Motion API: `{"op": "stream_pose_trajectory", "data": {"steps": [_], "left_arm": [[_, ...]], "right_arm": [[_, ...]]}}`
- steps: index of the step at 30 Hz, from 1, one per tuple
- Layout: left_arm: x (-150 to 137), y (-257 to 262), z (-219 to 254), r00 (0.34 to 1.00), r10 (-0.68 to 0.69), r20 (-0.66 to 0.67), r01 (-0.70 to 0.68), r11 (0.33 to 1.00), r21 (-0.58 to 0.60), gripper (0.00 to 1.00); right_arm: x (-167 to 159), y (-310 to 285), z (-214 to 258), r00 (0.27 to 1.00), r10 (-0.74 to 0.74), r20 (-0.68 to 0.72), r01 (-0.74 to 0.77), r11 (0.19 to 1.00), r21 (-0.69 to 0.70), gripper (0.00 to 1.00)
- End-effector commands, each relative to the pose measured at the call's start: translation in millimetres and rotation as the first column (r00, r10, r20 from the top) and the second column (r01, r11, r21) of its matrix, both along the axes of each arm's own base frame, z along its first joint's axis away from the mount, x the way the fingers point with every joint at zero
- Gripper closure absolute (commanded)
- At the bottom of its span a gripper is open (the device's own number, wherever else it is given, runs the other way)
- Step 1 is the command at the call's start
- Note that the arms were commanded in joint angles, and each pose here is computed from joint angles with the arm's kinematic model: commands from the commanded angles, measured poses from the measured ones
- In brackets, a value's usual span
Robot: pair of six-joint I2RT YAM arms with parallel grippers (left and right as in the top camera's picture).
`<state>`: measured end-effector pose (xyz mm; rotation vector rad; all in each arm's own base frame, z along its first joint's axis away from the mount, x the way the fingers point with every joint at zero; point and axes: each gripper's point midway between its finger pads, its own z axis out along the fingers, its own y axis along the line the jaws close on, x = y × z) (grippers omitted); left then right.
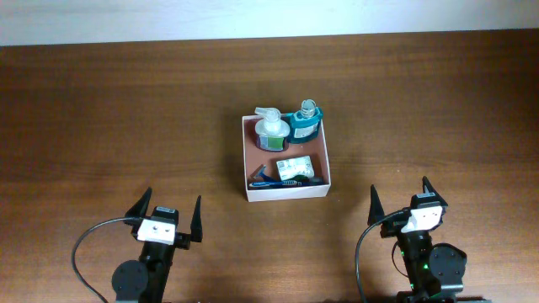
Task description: Pack container
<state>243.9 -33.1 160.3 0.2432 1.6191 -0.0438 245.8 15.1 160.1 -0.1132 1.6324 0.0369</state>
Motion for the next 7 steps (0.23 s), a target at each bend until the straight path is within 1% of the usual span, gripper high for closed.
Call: {"op": "stream_pose_trajectory", "data": {"steps": [1, 7], "left_arm": [[0.6, 2.8, -3.5, 1.000, 0.013, -0.012, -0.013, 1.000, -0.001, 0.01], [0.6, 2.8, -3.5, 1.000, 0.013, -0.012, -0.013, 1.000, -0.001, 0.01]], "right_arm": [[-0.3, -0.2, -1.4, 1.000, -0.004, -0.001, 0.004, 1.000, 0.004, 0.01], [-0.3, -0.2, -1.5, 1.000, -0.004, -0.001, 0.004, 1.000, 0.004, 0.01]]}}
